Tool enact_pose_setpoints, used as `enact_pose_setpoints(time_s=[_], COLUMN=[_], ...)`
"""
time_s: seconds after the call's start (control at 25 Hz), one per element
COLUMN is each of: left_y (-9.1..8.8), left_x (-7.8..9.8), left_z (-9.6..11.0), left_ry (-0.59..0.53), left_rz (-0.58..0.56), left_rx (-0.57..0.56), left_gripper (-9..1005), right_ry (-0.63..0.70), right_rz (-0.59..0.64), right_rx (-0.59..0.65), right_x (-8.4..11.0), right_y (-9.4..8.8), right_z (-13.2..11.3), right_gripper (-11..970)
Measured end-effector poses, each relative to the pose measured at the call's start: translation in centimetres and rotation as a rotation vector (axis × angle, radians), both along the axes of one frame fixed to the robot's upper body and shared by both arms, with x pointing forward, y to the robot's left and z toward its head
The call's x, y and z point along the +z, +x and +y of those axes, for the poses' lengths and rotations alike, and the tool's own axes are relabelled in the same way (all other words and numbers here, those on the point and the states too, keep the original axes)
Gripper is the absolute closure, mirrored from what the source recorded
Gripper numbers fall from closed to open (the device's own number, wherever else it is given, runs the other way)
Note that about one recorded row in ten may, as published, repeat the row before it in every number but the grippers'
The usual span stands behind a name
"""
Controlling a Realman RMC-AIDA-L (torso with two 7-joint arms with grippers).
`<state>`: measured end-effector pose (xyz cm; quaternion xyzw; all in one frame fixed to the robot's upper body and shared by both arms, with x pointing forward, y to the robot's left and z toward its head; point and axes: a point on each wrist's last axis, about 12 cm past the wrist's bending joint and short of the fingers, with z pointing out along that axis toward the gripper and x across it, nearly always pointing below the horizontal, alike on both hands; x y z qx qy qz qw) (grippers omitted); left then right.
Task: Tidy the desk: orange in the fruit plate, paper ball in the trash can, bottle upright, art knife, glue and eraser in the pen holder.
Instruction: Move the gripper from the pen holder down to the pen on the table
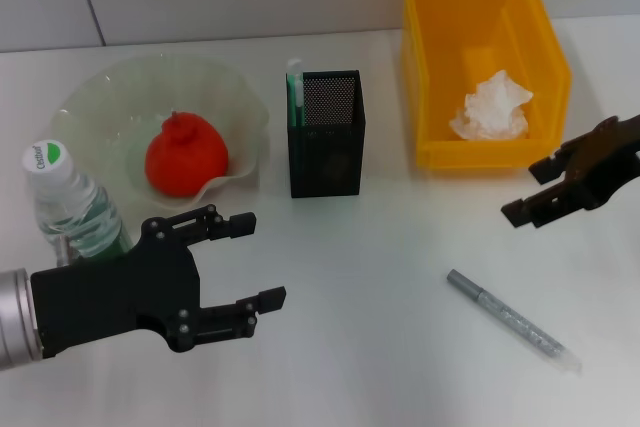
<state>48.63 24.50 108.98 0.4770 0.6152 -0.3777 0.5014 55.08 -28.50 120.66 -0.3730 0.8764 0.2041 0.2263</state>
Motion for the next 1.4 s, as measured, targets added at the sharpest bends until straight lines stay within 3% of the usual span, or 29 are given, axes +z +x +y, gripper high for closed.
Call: enact_pose_setpoints(time_s=[0.48,1.16,1.4], left_y=[0.2,0.2,0.2], left_x=[0.0,0.0,-0.1], left_z=[-0.3,-0.6,-0.6], left_ry=[0.011,0.019,0.020], left_rz=[-0.002,-0.015,-0.014], left_rx=[-0.023,-0.032,-0.034], left_gripper=[214,215,215], right_ry=[-0.181,-0.196,-0.209], right_rz=[0.127,0.204,0.206], right_rx=[0.065,0.083,0.096], right_x=[-0.7,-4.7,-4.8], right_y=[0.3,0.8,0.8], right_z=[3.6,5.0,5.3], right_gripper=[201,202,202])
